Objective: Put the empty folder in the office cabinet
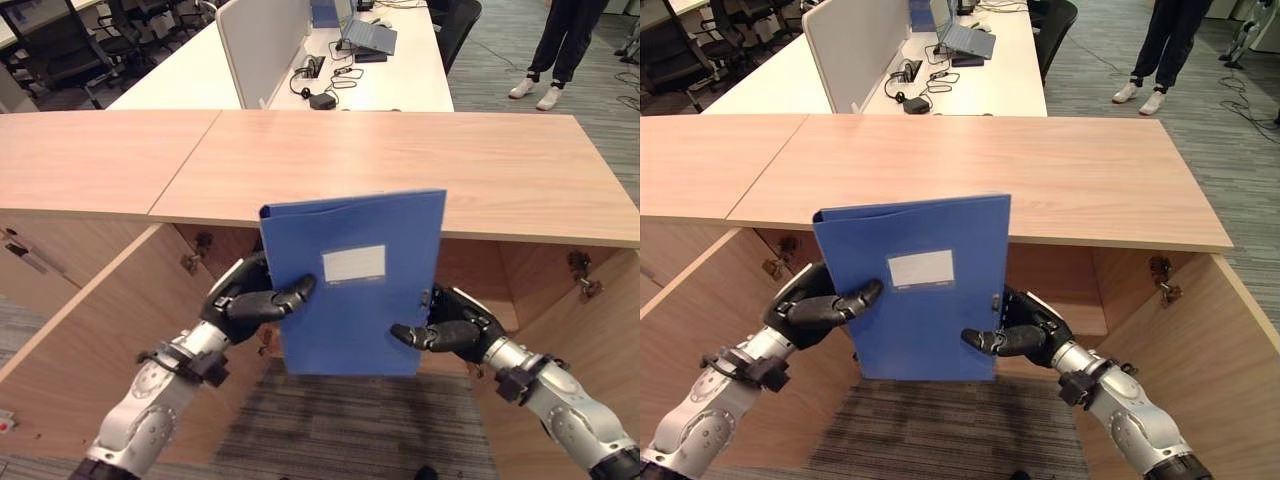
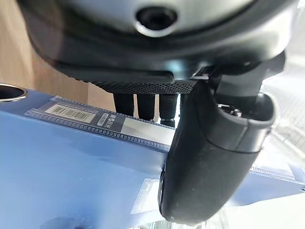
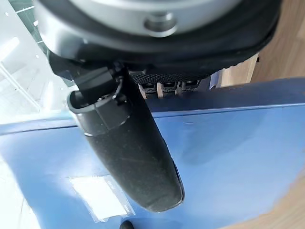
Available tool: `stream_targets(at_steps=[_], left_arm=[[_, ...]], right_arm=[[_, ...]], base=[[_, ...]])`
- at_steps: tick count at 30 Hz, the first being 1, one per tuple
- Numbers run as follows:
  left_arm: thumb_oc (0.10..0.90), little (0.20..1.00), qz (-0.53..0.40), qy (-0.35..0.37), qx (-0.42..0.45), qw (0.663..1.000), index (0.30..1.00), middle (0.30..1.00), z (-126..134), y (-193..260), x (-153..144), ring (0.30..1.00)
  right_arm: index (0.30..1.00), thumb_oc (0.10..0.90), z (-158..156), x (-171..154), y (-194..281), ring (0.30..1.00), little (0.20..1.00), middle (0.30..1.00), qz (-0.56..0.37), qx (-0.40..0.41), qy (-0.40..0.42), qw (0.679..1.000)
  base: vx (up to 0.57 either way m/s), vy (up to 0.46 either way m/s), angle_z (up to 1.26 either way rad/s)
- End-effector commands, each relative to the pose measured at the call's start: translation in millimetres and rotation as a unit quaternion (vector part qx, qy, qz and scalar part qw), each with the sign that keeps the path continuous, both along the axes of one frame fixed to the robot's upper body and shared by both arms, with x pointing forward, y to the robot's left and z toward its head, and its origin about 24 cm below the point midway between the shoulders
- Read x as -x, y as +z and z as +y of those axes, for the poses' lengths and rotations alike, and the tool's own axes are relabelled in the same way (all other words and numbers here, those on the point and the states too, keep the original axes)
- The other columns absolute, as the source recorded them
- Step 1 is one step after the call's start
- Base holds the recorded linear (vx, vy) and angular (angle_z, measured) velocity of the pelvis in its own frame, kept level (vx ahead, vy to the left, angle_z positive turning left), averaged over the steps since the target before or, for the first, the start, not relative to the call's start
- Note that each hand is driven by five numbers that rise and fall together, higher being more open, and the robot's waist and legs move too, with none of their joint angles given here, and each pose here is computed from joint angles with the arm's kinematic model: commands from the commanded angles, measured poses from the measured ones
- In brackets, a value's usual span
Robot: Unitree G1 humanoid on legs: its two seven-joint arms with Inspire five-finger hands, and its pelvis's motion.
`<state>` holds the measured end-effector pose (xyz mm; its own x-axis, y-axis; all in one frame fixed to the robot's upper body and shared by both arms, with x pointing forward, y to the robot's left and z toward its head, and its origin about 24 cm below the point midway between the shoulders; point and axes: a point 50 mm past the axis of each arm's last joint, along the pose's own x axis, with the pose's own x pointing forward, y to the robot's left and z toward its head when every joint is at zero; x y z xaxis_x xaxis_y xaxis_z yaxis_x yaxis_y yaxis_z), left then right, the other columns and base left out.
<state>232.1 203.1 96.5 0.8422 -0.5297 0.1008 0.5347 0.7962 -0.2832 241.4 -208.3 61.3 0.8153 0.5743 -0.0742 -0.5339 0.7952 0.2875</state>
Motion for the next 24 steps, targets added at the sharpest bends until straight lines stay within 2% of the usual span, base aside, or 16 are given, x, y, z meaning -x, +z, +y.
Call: stream_targets(at_steps=[1,8,16,17,18,24], left_arm=[[0.4,0.3,-0.136,-0.081,0.029,0.987,0.3,0.3,-16.3,63.3,-9.4,0.3],[0.4,0.3,-0.105,-0.149,0.007,0.983,0.3,0.3,-26.6,57.7,-3.1,0.3],[0.4,0.3,-0.084,-0.167,-0.004,0.982,0.3,0.3,-24.2,51.6,1.9,0.3],[0.4,0.3,-0.084,-0.163,0.0,0.983,0.3,0.3,-23.3,50.7,2.0,0.3],[0.4,0.3,-0.085,-0.16,0.003,0.983,0.3,0.3,-22.8,50.5,2.1,0.3],[0.4,0.3,-0.098,-0.143,0.027,0.985,0.3,0.3,-23.8,50.8,-0.3,0.3]], right_arm=[[0.9,0.8,26.3,-18.8,60.7,0.9,0.9,0.9,-0.134,-0.073,0.058,0.987],[0.9,0.8,21.5,-27.7,59.2,0.9,0.9,0.9,-0.139,-0.096,0.021,0.985],[0.9,0.8,14.6,-33.3,61.7,0.9,0.9,0.9,-0.153,-0.138,-0.02,0.978],[0.476,0.518,15.3,-33.7,61.5,0.476,0.476,0.476,-0.153,-0.149,-0.024,0.977],[0.3,0.4,15.2,-33.2,61.1,0.3,0.3,0.3,-0.153,-0.151,-0.025,0.976],[0.3,0.4,20.2,-28.3,56.3,0.3,0.3,0.3,-0.145,-0.162,-0.015,0.976]], base=[[0.0,0.0,0.0],[0.0,0.0,0.0],[0.0,0.0,0.0],[0.0,0.0,0.0],[0.0,0.0,0.0],[0.0,0.0,0.0]])
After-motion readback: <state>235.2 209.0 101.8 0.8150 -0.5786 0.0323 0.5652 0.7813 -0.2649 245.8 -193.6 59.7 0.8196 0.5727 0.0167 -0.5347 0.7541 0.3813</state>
